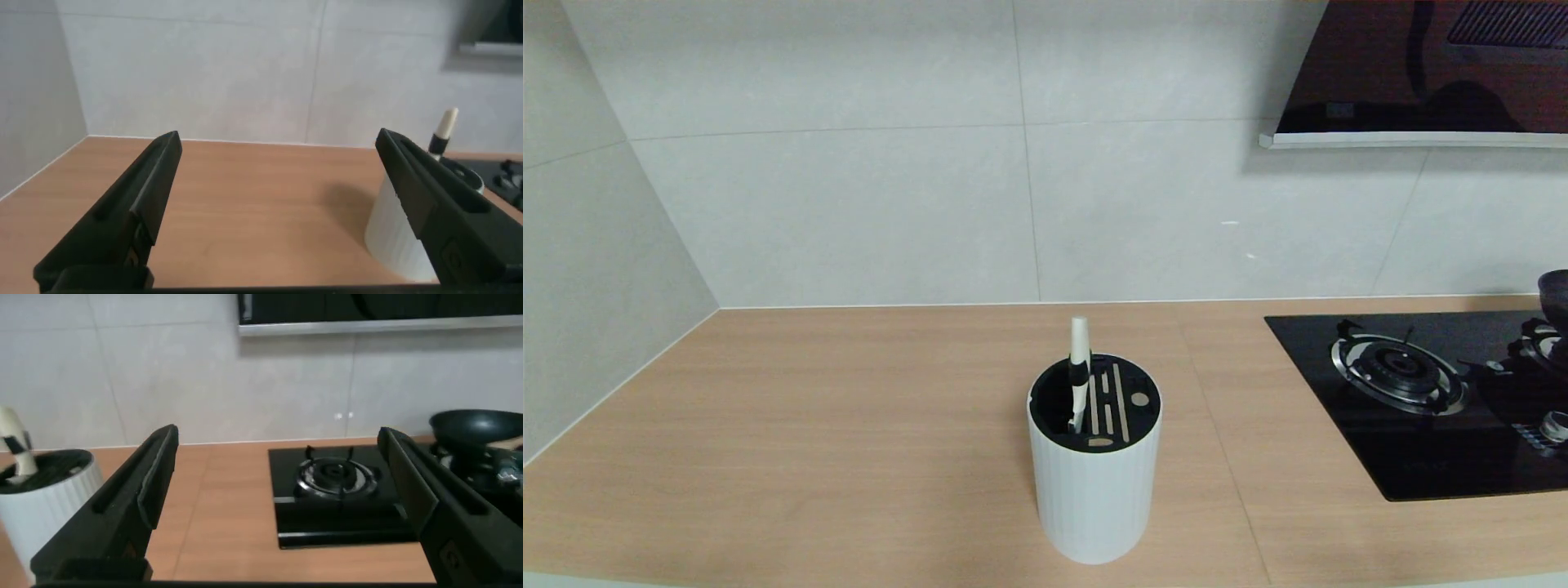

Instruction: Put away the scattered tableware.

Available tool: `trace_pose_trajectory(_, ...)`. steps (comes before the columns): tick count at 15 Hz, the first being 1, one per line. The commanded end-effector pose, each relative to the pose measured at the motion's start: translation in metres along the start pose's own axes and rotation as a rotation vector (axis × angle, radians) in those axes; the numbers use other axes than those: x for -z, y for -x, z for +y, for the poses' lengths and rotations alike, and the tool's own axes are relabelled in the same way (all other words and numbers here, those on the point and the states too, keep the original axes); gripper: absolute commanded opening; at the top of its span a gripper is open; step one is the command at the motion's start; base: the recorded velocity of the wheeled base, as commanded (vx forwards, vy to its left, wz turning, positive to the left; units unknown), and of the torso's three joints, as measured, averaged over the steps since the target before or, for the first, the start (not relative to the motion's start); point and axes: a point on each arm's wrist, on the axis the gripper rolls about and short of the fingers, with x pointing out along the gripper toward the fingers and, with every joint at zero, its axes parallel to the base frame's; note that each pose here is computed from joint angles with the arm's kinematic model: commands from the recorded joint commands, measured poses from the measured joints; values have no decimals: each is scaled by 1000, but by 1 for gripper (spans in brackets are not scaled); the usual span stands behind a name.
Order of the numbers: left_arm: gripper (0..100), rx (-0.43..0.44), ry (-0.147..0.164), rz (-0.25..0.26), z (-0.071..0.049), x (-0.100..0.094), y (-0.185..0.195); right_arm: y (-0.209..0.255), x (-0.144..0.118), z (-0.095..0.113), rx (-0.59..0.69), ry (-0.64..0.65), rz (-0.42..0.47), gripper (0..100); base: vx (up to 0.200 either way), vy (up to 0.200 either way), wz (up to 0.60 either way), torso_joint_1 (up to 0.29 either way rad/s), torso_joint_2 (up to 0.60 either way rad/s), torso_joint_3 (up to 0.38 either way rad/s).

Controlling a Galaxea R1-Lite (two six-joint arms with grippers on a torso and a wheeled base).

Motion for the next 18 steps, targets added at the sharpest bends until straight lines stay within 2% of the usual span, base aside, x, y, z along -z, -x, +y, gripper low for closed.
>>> trace_pose_trajectory(1,100,-36,-7,59,2,28,-3,-5,28,0,-3,6,82,100,0,0,0,0,0,0)
trace_pose_trajectory(3,100,-37,-25,113,4,55,-11,-11,56,1,-3,13,150,100,0,0,0,0,0,0)
trace_pose_trajectory(4,100,-27,-62,155,5,75,-14,-13,67,1,-7,50,153,100,0,0,0,0,0,0)
trace_pose_trajectory(5,100,-21,-111,193,6,85,-14,-14,76,1,-14,73,163,100,0,0,0,0,0,0)
trace_pose_trajectory(6,100,-23,-122,253,7,91,-13,-13,79,1,-37,81,192,100,0,0,0,0,0,0)
trace_pose_trajectory(8,100,-21,-107,245,6,91,-13,-11,86,2,-58,72,263,100,0,0,0,0,0,0)
trace_pose_trajectory(11,100,-27,-76,248,7,91,-13,-11,88,2,-73,33,278,100,0,0,0,0,0,0)
trace_pose_trajectory(18,100,-26,-79,245,7,91,-13,-11,88,2,-91,30,278,100,0,0,0,0,0,0)
